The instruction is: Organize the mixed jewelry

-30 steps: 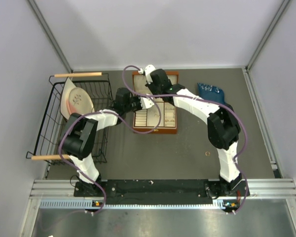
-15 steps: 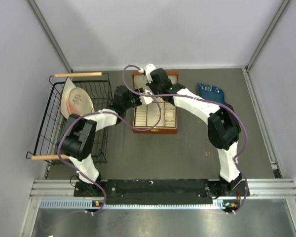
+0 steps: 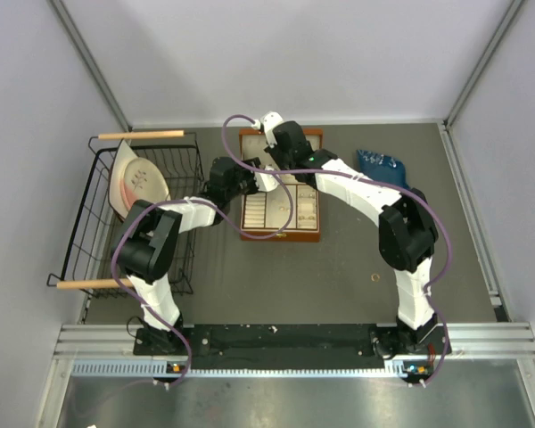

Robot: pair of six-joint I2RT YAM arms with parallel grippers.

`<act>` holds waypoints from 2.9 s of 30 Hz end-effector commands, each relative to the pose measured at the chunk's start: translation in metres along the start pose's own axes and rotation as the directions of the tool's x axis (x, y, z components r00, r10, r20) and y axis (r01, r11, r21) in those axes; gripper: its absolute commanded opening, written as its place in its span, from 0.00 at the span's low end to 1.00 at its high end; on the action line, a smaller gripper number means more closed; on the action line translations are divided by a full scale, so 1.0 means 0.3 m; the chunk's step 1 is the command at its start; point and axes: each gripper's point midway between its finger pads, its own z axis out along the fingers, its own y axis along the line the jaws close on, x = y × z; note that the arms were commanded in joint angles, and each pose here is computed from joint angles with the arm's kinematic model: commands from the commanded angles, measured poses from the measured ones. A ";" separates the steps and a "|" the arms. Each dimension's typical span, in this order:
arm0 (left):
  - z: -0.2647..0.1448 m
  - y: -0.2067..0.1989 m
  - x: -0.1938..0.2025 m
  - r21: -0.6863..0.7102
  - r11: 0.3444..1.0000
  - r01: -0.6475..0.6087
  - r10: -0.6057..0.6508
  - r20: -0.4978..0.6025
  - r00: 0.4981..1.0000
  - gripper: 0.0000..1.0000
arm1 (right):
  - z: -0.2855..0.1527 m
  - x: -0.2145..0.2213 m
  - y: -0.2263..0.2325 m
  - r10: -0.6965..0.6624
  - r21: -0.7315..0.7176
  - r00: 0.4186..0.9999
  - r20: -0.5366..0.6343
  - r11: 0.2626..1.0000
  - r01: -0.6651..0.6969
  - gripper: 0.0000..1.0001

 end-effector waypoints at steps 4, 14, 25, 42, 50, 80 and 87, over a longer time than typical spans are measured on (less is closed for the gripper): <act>0.030 0.077 -0.020 -0.089 0.994 -0.070 0.072 0.026 0.997 0.58 | -0.085 -0.121 -0.058 0.034 0.028 0.995 0.093 0.999 -0.037 0.00; 0.045 0.060 -0.003 -0.090 0.993 -0.076 0.079 0.024 0.997 0.50 | -0.089 -0.111 -0.060 0.038 0.029 0.995 0.088 0.999 -0.041 0.00; 0.066 -0.011 0.017 -0.023 0.998 -0.064 0.064 0.017 0.998 0.14 | -0.087 -0.099 -0.071 0.041 0.036 0.996 0.080 0.998 -0.044 0.00; 0.017 -0.080 -0.034 0.114 0.993 -0.011 0.005 0.050 0.999 0.00 | -0.085 -0.123 -0.079 0.052 0.031 0.994 0.093 0.998 -0.055 0.00; -0.013 -0.092 -0.067 0.147 0.989 0.000 -0.011 0.071 0.997 0.00 | -0.057 -0.101 -0.064 0.043 0.021 0.996 0.079 0.999 -0.045 0.00; -0.046 -0.057 -0.101 0.117 0.993 0.003 -0.011 0.073 0.997 0.00 | 0.025 0.004 -0.070 -0.033 0.081 0.999 0.016 0.996 0.032 0.00; -0.054 -0.043 -0.105 0.096 0.995 0.002 -0.009 0.073 0.997 0.00 | 0.013 0.003 -0.089 -0.044 0.107 0.999 0.017 0.993 0.042 0.04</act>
